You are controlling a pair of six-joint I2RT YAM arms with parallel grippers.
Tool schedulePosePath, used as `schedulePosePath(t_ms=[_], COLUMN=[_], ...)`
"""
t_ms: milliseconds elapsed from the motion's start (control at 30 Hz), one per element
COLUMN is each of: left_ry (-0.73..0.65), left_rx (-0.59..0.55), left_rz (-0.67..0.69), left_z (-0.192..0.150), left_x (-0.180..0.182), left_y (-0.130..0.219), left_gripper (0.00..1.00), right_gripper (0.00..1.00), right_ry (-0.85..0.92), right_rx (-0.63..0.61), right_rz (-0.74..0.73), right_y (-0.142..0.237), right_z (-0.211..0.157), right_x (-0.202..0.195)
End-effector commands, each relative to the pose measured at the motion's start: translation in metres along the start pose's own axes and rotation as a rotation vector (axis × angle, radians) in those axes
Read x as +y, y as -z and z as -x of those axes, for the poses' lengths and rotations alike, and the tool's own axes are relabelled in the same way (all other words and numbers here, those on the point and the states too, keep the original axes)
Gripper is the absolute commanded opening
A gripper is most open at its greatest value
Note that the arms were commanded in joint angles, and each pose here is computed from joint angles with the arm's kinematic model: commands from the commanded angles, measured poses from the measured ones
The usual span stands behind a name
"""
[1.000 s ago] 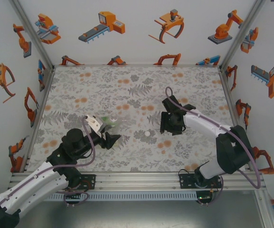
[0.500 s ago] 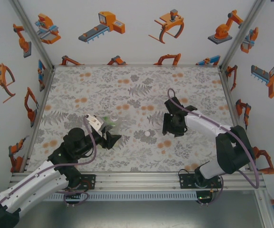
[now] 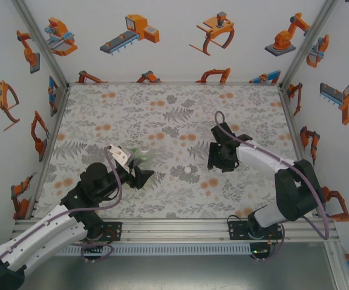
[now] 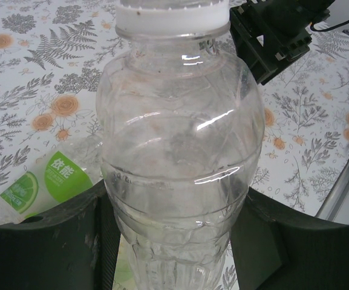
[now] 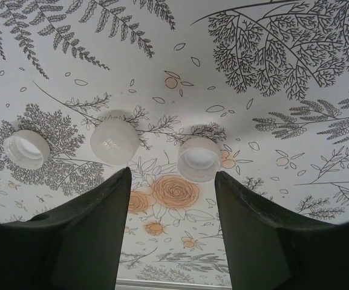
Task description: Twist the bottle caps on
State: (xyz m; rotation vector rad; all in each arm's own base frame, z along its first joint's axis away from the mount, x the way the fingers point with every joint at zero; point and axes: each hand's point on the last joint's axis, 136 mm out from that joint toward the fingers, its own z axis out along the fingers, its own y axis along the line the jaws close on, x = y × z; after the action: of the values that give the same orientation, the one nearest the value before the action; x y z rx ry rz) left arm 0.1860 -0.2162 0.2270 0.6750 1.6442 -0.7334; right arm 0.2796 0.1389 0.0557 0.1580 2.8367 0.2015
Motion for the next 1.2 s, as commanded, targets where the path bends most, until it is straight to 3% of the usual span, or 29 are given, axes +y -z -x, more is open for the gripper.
schedulePosePath(t_ms=[0, 733, 1167], left_ry=[0.011, 0.009, 0.011], left_rx=[-0.071, -0.066, -0.068], left_rz=[0.004, 0.006, 0.016], left_z=[0.022, 0.021, 0.021], left_x=[0.000, 0.001, 0.003], left_y=[0.002, -0.002, -0.002], left_gripper=[0.00, 0.00, 0.00], right_gripper=[0.54, 0.50, 0.48], right_ry=[0.007, -0.005, -0.006], right_rx=[0.005, 0.045, -0.031], right_rz=[-0.028, -0.041, 0.008], right_y=[-0.005, -0.022, 0.005], right_z=[-0.001, -0.013, 0.009], right_x=[-0.008, -0.016, -0.003])
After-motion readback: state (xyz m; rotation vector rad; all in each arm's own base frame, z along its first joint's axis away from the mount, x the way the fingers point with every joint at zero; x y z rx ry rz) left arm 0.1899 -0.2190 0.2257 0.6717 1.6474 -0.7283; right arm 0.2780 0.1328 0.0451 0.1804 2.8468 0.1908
